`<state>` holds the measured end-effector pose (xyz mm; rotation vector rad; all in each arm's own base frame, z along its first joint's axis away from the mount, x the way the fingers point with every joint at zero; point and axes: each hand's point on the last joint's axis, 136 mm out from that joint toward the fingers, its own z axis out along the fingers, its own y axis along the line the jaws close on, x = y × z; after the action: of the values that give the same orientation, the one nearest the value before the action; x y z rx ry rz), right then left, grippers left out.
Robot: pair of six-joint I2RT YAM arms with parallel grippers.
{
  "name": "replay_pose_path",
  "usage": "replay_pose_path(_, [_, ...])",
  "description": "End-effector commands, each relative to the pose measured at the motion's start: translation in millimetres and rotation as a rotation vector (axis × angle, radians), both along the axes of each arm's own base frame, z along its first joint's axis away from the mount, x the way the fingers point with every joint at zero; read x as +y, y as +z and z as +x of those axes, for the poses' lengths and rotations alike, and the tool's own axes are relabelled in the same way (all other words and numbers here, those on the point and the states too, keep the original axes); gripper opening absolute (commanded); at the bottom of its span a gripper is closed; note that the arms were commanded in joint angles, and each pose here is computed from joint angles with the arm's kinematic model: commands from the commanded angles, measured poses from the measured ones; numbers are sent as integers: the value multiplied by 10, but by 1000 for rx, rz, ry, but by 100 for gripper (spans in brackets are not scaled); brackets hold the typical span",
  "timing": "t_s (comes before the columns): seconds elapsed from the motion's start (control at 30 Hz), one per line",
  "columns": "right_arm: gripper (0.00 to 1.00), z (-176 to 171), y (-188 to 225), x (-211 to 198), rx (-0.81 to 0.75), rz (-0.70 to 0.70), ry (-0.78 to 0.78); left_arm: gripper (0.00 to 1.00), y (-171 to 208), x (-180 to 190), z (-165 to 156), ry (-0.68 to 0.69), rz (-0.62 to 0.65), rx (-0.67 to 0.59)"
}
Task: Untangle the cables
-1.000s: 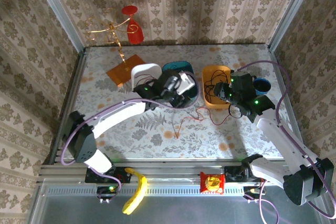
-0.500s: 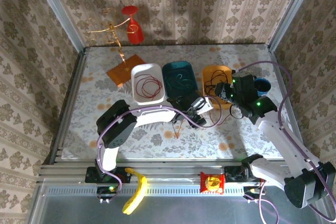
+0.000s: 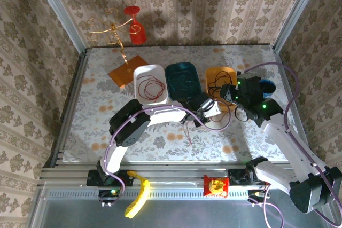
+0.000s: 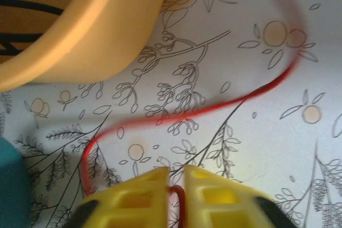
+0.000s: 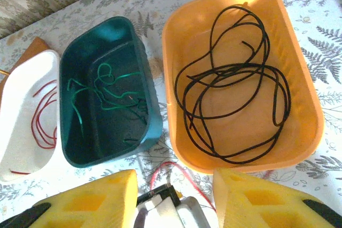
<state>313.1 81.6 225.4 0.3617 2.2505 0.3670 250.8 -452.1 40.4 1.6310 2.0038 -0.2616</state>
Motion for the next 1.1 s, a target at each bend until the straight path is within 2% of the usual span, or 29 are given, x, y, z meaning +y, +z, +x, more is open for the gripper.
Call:
replay_pose_path(0.0, [43,-83,-49,-97,17,-36,-19,3,379,-73,-94,-47,-69,15])
replay_pose_path(0.03, [43,-79,-37,-102,15,-37,-20,0,482,-73,-122,-51,-89,15])
replay_pose_path(0.33, [43,-47,2,-102,4,-29,-23,0,1559,175,-491,-71,-312,-5])
replay_pose_path(0.57, [43,-7,-18,-63,13,-17,-12,0,2335,626,-493,-20,-426,-136])
replay_pose_path(0.67, [43,-3,-29,-49,18,-13,-7,0,2616,903,-346,51,-478,-192])
replay_pose_path(0.83, [43,43,21,-14,-9,2,2,0,2855,1497,159,279,-576,-241])
replay_pose_path(0.93, [43,39,8,-7,-7,4,7,0,2809,1797,460,403,-574,-242])
replay_pose_path(1.07, [43,28,5,1,-6,7,11,0,2605,2071,828,528,-510,-230])
